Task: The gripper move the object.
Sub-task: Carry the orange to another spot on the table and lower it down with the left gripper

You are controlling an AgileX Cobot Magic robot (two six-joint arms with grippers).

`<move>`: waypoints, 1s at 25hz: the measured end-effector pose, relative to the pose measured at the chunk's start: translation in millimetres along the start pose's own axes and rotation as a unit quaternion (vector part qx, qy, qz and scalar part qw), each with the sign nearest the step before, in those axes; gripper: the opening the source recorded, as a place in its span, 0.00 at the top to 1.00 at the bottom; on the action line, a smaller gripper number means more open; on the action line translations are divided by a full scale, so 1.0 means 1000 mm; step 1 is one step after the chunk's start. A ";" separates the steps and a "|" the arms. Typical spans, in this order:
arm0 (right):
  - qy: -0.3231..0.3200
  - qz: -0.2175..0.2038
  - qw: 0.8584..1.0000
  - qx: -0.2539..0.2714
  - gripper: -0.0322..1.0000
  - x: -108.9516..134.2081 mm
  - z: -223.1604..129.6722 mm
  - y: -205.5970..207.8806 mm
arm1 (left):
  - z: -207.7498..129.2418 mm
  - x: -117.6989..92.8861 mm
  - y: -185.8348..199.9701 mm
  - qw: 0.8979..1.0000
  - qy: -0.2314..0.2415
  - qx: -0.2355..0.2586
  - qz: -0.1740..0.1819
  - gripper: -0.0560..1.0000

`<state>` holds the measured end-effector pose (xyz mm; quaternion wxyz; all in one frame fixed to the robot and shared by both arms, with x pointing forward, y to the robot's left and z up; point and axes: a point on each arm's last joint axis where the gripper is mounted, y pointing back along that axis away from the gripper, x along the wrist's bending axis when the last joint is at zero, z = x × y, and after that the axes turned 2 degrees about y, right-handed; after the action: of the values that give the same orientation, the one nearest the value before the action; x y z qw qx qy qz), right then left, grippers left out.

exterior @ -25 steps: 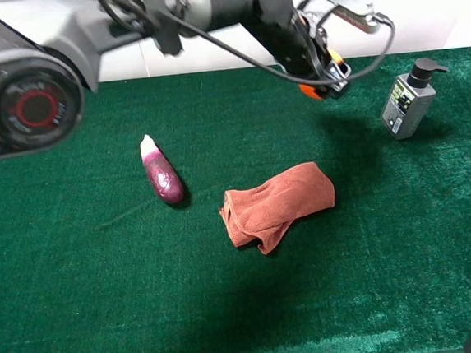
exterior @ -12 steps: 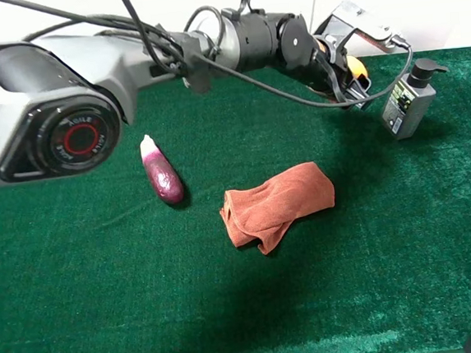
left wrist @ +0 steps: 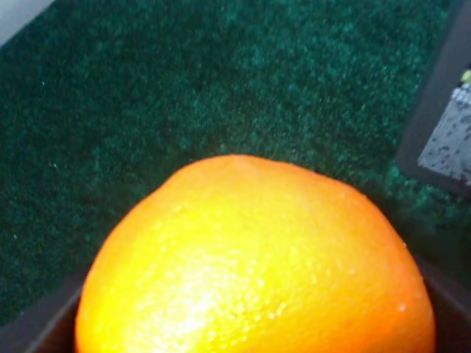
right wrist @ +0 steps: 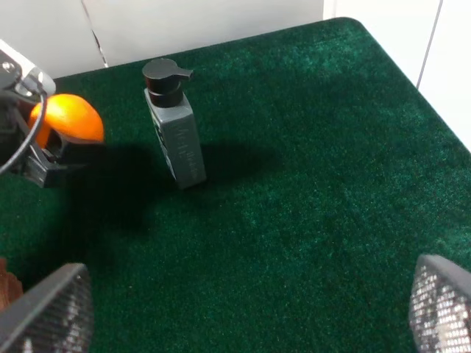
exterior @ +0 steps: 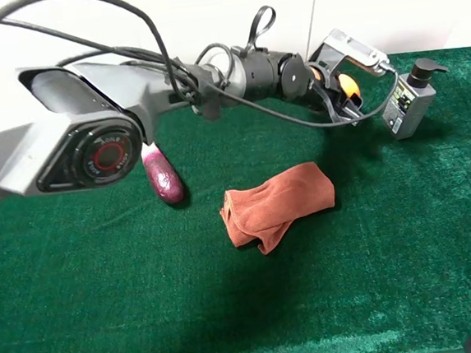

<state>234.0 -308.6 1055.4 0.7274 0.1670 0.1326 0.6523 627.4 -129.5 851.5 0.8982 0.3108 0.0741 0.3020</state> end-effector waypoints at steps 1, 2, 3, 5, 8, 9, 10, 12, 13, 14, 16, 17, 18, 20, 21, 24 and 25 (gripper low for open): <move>0.000 0.000 1.000 0.000 0.34 0.000 0.000 0.000 | -0.003 0.000 -0.002 1.000 0.000 -0.002 0.002 0.24; -0.001 0.001 1.000 0.000 0.34 0.000 0.000 0.000 | -0.004 0.000 -0.004 1.000 0.001 -0.006 0.004 0.24; -0.001 0.001 1.000 0.000 0.34 0.000 0.000 0.000 | -0.007 0.000 -0.006 1.000 0.001 -0.006 0.005 0.24; -0.001 0.001 1.000 0.000 0.34 0.000 0.000 0.000 | -0.010 0.000 -0.008 1.000 0.001 -0.007 0.006 0.24; -0.001 0.002 1.000 0.000 0.34 0.000 0.000 0.000 | -0.012 0.001 -0.010 1.000 0.001 -0.010 0.008 0.24; -0.001 0.002 1.000 0.000 0.34 0.000 0.000 0.000 | -0.011 0.001 -0.010 1.000 0.002 -0.012 0.009 0.24; -0.001 0.002 1.000 0.000 0.34 0.000 0.000 0.000 | -0.011 0.001 -0.010 1.000 0.002 -0.015 0.010 0.24; -0.001 0.002 1.000 0.000 0.34 0.000 0.000 0.000 | -0.009 0.001 -0.010 1.000 0.002 -0.024 0.013 0.24; -0.001 0.002 1.000 0.000 0.34 0.000 0.000 0.000 | -0.009 0.001 -0.010 1.000 0.002 -0.024 0.013 0.24; -0.001 0.002 1.000 0.000 0.34 0.000 0.000 0.000 | -0.009 0.002 -0.010 1.000 0.002 -0.026 0.014 0.24; -0.001 0.002 1.000 0.000 0.34 0.000 0.000 0.000 | -0.008 0.002 -0.010 0.999 0.002 -0.028 0.015 0.24; -0.001 0.002 1.000 0.000 0.34 0.000 0.000 0.000 | -0.008 0.002 -0.010 0.999 0.002 -0.028 0.015 0.24; -0.001 0.002 1.000 0.000 0.34 0.000 0.000 0.000 | -0.008 0.002 -0.010 0.999 0.002 -0.028 0.015 0.24; -0.001 0.002 1.000 0.000 0.34 0.000 0.000 0.000 | -0.008 -0.001 -0.010 1.000 0.002 -0.028 0.013 0.24; -0.001 0.002 1.000 0.000 0.34 0.000 0.000 0.000 | -0.008 -0.002 -0.010 1.000 0.001 -0.029 0.012 0.24; -0.001 0.002 1.000 0.000 0.34 0.000 0.000 0.000 | -0.007 -0.009 -0.010 1.000 -0.002 -0.029 0.007 0.24; -0.001 0.002 1.000 0.000 0.34 0.000 0.000 0.000 | -0.007 -0.011 -0.011 1.000 -0.004 -0.029 0.006 0.24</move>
<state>234.0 -308.3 1055.4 0.7264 0.1679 0.1318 0.6532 621.5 -139.0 838.9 0.9054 0.2860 0.0601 0.3080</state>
